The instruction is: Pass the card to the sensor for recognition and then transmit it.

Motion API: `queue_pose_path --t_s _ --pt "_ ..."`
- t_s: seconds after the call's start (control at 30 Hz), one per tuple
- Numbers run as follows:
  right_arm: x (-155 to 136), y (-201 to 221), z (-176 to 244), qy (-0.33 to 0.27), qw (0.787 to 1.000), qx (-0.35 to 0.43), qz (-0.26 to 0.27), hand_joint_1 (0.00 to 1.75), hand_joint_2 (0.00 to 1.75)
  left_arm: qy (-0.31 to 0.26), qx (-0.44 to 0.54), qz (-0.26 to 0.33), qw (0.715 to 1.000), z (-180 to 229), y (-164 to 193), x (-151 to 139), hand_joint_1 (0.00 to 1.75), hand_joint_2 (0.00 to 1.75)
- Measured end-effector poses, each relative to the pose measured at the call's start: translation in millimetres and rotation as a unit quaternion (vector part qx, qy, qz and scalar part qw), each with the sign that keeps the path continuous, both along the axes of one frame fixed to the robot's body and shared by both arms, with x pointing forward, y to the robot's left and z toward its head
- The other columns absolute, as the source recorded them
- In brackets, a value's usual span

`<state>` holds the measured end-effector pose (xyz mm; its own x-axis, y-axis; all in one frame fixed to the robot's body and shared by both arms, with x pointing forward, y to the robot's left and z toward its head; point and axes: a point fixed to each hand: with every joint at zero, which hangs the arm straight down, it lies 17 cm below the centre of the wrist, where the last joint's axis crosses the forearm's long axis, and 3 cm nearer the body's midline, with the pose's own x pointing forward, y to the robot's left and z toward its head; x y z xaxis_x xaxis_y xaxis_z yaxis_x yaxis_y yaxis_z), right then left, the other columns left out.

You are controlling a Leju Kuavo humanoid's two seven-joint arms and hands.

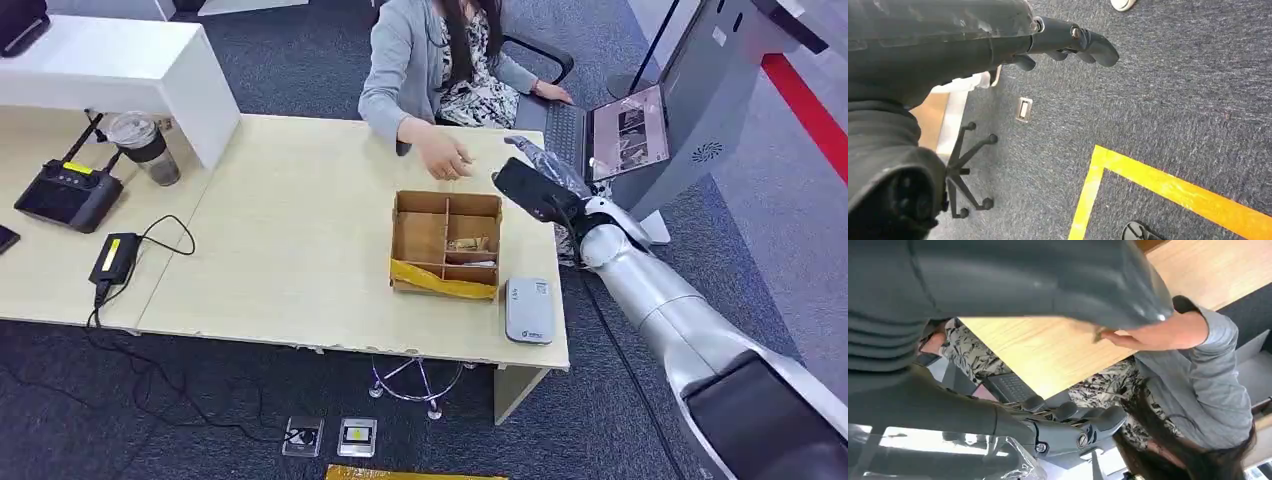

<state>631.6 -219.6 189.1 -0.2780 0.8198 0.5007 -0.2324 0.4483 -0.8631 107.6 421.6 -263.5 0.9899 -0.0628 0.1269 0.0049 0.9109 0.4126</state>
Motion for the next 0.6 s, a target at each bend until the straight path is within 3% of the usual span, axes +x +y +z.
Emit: queue_pose_path --t_s 0.1,0.13,0.33,0.6 --pt "0.3 1.3 3.3 -0.003 1.000 0.014 -0.002 0.00 0.00 -0.001 0.001 0.005 1.000 0.1 0.5 -0.3 0.00 0.00" --pt "-0.1 0.7 1.2 0.002 1.000 0.017 -0.008 0.00 1.75 0.000 0.001 0.007 1.000 0.0 0.3 -0.7 0.00 0.00" --pt "-13.5 -0.1 -17.1 0.032 0.998 0.042 -0.046 0.00 1.75 0.009 0.003 0.020 1.000 -0.8 -1.7 -5.5 0.00 0.00" --pt "-46.9 -5.1 -19.1 -0.033 0.996 -0.030 -0.078 0.00 1.75 0.013 0.012 0.035 0.999 -0.8 -2.2 -9.8 0.00 0.00"
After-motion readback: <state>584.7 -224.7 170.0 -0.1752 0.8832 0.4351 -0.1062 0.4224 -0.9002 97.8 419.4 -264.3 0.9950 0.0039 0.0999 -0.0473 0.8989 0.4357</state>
